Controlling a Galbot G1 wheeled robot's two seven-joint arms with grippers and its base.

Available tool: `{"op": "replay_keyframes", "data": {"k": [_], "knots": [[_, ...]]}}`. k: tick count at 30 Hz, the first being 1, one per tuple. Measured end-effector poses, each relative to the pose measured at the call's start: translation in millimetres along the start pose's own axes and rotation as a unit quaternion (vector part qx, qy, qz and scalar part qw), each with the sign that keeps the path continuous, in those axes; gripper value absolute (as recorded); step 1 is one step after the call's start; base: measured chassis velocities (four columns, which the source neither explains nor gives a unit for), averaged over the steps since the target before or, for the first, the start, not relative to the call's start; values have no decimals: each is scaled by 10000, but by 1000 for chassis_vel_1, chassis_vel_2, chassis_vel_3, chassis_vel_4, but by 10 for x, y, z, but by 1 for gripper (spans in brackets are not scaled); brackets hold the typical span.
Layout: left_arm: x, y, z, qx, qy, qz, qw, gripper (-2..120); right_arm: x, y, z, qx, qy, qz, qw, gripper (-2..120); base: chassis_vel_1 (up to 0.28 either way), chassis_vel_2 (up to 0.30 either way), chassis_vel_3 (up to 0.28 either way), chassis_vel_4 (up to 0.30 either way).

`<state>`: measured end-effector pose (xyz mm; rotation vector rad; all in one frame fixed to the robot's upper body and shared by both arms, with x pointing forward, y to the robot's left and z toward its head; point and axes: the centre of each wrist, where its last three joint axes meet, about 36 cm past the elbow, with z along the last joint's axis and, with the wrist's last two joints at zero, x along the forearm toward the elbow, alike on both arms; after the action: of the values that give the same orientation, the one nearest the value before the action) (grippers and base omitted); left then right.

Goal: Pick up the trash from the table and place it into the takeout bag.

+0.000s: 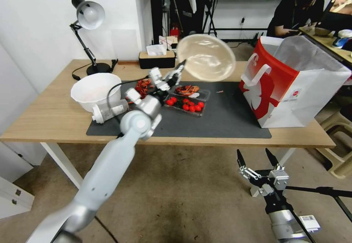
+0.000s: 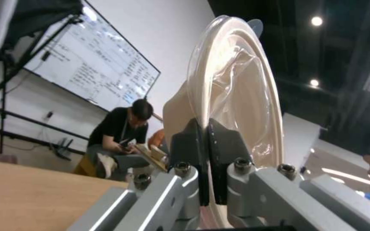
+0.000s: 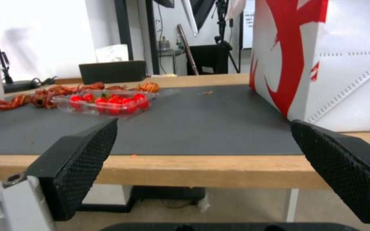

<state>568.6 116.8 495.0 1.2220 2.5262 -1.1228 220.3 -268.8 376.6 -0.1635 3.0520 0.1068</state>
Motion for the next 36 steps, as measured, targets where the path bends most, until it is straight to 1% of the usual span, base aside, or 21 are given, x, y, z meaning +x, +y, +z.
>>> {"op": "replay_keyframes", "data": {"k": [2,3,5,6,9,10,14,15,17,18,19,21,22,25,27,29,30,31,32,34,36], "knots": [[-201,-19,-1,-64,69,116,9999,0,-3,33,-13,-3,-15,-16,10000,100,0,0,0,0],[-201,-19,-1,-64,69,116,9999,0,-3,33,-13,-3,-15,-16,10000,100,0,0,0,0],[-434,-64,-22,-138,131,237,9995,0,0,64,-10,-3,-14,-36,10000,100,0,0,0,0],[-434,-64,-22,-138,131,237,9995,0,0,64,-10,-3,-14,-36,10000,100,0,0,0,0],[-790,-160,-88,-242,165,383,9988,0,2,90,-3,-5,-11,-47,10000,100,0,0,0,0],[-790,-160,-88,-242,165,383,9988,0,2,90,-3,-5,-11,-47,10000,100,0,0,0,0],[-1221,-319,-125,-365,164,495,9980,0,8,92,22,-5,13,-42,10000,100,0,0,0,0],[-1221,-319,-125,-365,164,495,9980,0,8,92,22,-5,13,-42,10000,100,0,0,0,0],[-1380,-385,-136,-451,127,511,9976,0,13,87,37,0,33,-37,10000,100,0,0,0,0],[-1380,-385,-136,-451,127,511,9976,0,13,87,37,0,33,-37,10000,100,0,0,0,0],[-1455,-424,-138,-486,106,512,9974,0,14,85,41,2,40,-37,10000,100,0,0,0,0],[-1682,-580,-129,-655,42,469,9967,0,16,69,58,25,68,-48,10000,100,0,0,0,0],[-1682,-580,-129,-655,42,469,9967,0,16,69,58,25,68,-48,10000,100,0,0,0,0],[-1913,-774,-99,-969,22,545,9938,0,-3,57,65,43,69,-57,10000,100,0,0,0,0],[-1930,-791,-95,-1001,24,558,9934,0,-4,57,65,42,69,-58,10000,100,0,0,0,0],[-1994,-852,-76,-1168,35,614,9912,0,-15,60,68,38,66,-62,10000,100,0,0,0,0],[-1994,-852,-76,-1168,35,614,9912,0,-15,60,68,38,66,-62,10000,100,0,0,0,0],[-2033,-875,-44,-1418,51,640,9878,0,-19,61,73,35,74,-61,9999,100,0,0,0,0],[-2045,-881,27,-1681,112,684,9833,0,-23,60,77,33,75,-60,9999,100,0,0,0,0],[-2045,-890,112,-1928,190,755,9781,0,-23,57,84,28,83,-55,9999,100,0,0,0,0],[-2045,-891,118,-1948,195,762,9777,0,-23,57,84,28,83,-55,9999,100,0,0,0,0]]}}
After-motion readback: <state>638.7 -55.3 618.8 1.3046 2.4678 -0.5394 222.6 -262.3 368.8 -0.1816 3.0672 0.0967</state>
